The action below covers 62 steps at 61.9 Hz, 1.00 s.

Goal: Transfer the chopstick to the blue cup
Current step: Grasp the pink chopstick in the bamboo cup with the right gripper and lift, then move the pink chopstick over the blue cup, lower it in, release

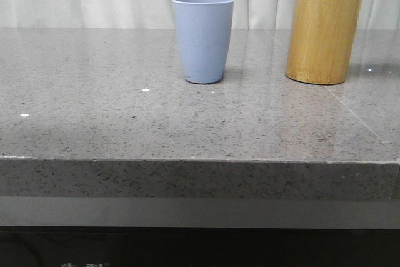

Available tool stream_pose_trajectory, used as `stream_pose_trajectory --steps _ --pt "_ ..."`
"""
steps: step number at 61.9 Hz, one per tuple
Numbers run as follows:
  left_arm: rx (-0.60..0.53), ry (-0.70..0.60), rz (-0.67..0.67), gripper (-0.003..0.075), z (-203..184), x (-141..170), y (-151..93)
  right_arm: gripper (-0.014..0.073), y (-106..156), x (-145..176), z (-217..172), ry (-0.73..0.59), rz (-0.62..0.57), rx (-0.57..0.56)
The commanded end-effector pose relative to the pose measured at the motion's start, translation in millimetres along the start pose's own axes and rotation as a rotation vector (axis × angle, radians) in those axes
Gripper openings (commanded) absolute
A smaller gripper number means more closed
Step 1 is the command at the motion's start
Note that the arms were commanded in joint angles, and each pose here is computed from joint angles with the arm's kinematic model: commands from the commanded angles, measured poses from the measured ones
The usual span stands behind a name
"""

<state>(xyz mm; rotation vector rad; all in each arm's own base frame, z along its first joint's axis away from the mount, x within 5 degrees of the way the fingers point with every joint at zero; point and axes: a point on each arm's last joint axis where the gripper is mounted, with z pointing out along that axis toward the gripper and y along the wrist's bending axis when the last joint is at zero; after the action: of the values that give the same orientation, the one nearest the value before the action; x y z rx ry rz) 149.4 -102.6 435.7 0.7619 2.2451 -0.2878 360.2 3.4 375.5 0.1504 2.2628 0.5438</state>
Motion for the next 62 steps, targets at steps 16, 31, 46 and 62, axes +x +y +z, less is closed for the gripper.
stream_pose_trajectory --steps 16,31,46,62 --pt "0.01 -0.106 0.0 0.0314 -11 -9 -2 -0.0059 36 -33 -58 -0.104 -0.211 -0.065" --pt "0.01 -0.108 0.0 0.0314 -11 -9 -2 -0.0059 65 -51 -110 -0.151 -0.366 -0.048" --pt "0.009 -0.113 0.0 0.0314 -11 -10 -2 -0.0059 101 -47 -156 -0.27 -0.497 -0.041" --pt "0.008 -0.137 0.0 0.0314 -11 -12 -2 -0.0059 155 -30 -146 -0.289 -0.588 -0.222"
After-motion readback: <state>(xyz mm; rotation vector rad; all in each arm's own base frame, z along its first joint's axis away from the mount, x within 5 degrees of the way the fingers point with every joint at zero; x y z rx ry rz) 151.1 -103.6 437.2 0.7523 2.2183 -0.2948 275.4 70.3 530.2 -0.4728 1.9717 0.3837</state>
